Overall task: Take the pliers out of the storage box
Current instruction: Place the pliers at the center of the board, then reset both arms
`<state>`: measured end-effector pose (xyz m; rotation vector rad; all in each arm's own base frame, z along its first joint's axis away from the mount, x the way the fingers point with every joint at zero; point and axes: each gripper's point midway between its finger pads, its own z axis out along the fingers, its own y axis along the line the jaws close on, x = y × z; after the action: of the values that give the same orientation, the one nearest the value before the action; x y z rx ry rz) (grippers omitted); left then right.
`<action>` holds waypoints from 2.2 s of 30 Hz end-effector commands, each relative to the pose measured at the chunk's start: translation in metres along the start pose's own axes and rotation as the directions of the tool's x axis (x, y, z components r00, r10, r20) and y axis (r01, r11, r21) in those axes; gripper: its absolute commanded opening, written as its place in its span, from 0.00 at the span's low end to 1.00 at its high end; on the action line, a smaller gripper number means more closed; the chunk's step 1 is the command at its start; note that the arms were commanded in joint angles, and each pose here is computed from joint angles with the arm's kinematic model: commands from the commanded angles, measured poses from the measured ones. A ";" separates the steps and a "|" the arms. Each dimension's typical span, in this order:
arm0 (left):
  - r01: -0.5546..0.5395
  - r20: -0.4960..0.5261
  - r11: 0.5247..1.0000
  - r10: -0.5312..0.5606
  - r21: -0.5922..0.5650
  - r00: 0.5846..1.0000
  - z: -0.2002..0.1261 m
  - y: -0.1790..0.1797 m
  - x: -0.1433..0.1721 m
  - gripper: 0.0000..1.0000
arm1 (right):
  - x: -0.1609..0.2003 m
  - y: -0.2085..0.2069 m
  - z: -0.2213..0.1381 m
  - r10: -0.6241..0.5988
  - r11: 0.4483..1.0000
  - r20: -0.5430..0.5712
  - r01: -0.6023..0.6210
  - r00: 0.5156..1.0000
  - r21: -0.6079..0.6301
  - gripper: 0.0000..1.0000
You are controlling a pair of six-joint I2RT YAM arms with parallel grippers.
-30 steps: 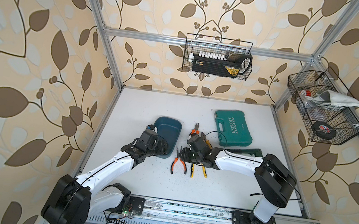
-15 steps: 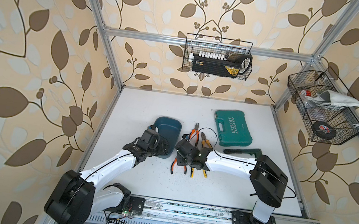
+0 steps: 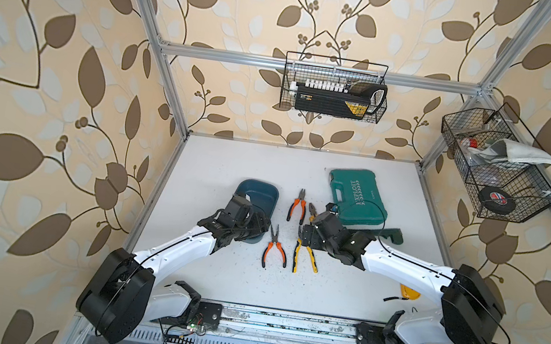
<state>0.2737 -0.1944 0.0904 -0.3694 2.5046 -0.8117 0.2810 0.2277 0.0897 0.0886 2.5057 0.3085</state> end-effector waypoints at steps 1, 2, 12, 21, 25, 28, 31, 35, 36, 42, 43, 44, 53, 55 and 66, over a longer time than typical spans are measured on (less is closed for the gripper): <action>0.027 0.033 0.998 -0.029 0.057 0.999 0.005 -0.029 -0.012 0.75 | 0.000 0.009 -0.007 -0.021 0.998 0.000 0.020 1.000 -0.060 0.99; 0.025 0.026 0.998 -0.027 0.057 0.999 0.008 -0.033 -0.011 0.75 | -0.001 0.009 -0.009 -0.023 0.998 0.001 0.023 1.000 -0.064 0.99; 0.019 0.059 0.999 -0.022 0.050 0.998 0.004 -0.053 -0.028 0.80 | 0.001 -0.003 -0.014 -0.014 0.997 0.005 0.014 1.000 -0.075 0.99; -0.218 0.039 0.976 0.218 -0.002 0.975 -0.042 -0.068 -0.034 0.99 | -0.046 -0.008 -0.075 -0.123 0.990 0.158 0.132 0.980 -0.052 0.99; -0.283 0.082 0.956 0.289 -0.072 0.954 -0.062 -0.066 -0.048 0.99 | -0.078 -0.025 -0.110 -0.149 0.989 0.251 0.136 0.957 0.065 0.99; -0.362 0.163 0.929 0.370 -0.077 0.915 -0.077 -0.072 -0.060 0.99 | -0.095 -0.027 -0.129 -0.197 0.980 0.285 0.176 0.938 0.097 0.99; -0.380 0.271 0.918 0.396 -0.112 0.877 -0.095 -0.070 -0.075 0.99 | -0.108 -0.034 -0.141 -0.212 0.975 0.305 0.178 0.928 0.134 0.99; -0.414 0.451 0.884 0.466 -0.216 0.761 -0.126 -0.061 -0.100 0.99 | -0.131 -0.058 -0.156 -0.229 0.959 0.414 0.131 0.881 0.252 0.99; -0.457 0.474 0.847 0.531 -0.271 0.703 -0.132 -0.059 -0.105 0.99 | -0.135 -0.065 -0.157 -0.247 0.949 0.452 0.119 0.857 0.293 0.99; -0.340 0.542 0.756 0.643 -0.558 0.541 -0.151 -0.018 -0.140 0.99 | -0.148 -0.097 -0.152 -0.333 0.923 0.644 0.098 0.688 0.373 0.99; -0.304 0.540 0.751 0.642 -0.586 0.544 -0.153 -0.008 -0.143 0.99 | -0.147 -0.104 -0.148 -0.336 0.924 0.651 0.104 0.680 0.368 0.99; -0.272 0.544 0.749 0.638 -0.605 0.545 -0.153 0.002 -0.147 0.99 | -0.146 -0.114 -0.142 -0.336 0.925 0.654 0.107 0.678 0.364 0.99; -0.329 0.487 0.660 0.734 -0.675 0.474 -0.118 0.036 -0.147 0.99 | -0.132 -0.202 -0.068 -0.363 0.891 0.560 0.101 0.745 0.443 0.99; -0.306 0.491 0.665 0.725 -0.681 0.483 -0.115 0.044 -0.150 0.99 | -0.132 -0.214 -0.053 -0.354 0.886 0.541 0.089 0.763 0.454 0.99; -0.311 0.470 0.681 0.702 -0.663 0.535 -0.083 0.101 -0.158 0.99 | -0.116 -0.241 -0.007 -0.194 0.950 0.604 -0.005 0.773 0.312 0.99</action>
<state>0.3460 -0.0094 0.1329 -0.0481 1.9152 0.3312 0.3726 -0.0207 0.1024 0.0966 1.9384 -0.2144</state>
